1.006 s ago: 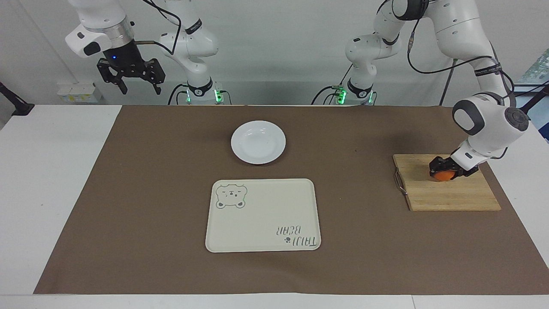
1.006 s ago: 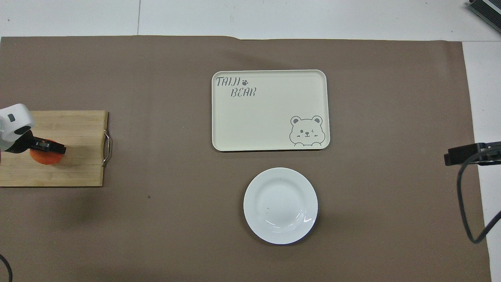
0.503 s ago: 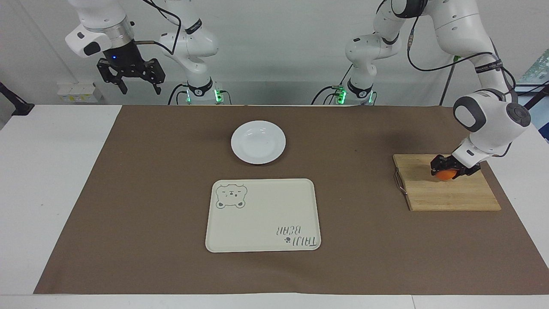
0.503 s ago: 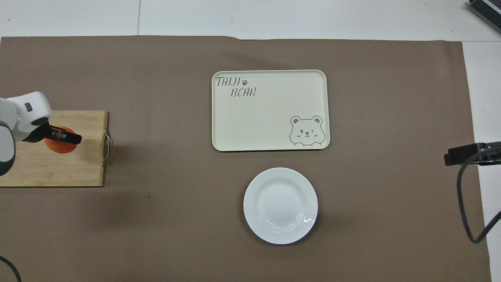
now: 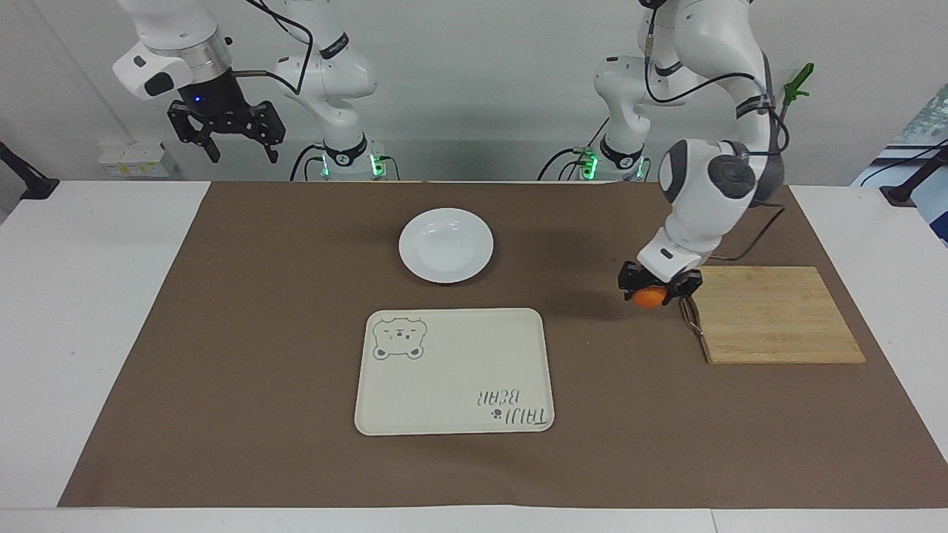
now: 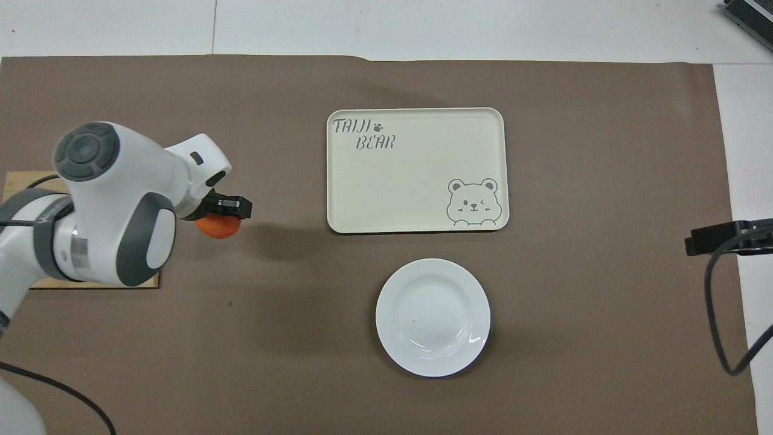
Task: Place orange and plate with both arms
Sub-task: 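Lift the orange with the left gripper and carry it over the plate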
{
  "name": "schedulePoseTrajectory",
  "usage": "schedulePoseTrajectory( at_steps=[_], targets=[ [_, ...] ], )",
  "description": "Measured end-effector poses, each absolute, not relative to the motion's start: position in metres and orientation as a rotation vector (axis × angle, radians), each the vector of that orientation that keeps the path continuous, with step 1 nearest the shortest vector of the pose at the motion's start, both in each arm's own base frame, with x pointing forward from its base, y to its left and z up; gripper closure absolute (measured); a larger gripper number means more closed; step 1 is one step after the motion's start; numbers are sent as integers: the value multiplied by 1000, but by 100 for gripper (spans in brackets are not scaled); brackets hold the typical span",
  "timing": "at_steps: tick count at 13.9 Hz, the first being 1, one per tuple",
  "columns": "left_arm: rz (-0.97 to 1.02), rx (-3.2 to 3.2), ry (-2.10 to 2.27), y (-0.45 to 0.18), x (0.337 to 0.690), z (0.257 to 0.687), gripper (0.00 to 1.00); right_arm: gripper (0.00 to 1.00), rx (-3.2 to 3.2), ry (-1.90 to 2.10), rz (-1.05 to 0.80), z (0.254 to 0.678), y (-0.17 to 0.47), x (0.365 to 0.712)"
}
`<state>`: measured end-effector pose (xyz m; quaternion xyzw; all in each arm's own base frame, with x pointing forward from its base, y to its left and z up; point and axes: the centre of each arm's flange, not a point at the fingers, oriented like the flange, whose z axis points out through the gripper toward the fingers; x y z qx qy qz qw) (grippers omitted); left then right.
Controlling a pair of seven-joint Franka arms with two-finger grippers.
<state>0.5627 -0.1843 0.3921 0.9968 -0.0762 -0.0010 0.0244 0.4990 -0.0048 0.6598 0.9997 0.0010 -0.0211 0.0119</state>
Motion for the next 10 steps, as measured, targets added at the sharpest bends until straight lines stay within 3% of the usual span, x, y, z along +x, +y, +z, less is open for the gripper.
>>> schedulePoseTrajectory(
  at_steps=[6,10],
  targets=[
    [17,3073,-120,-356,476,399,23,0,3117,3,-67,659,-5,499],
    [69,3034,-129,-427,423,400,23,0,3117,3,-67,659,-5,499]
  ],
)
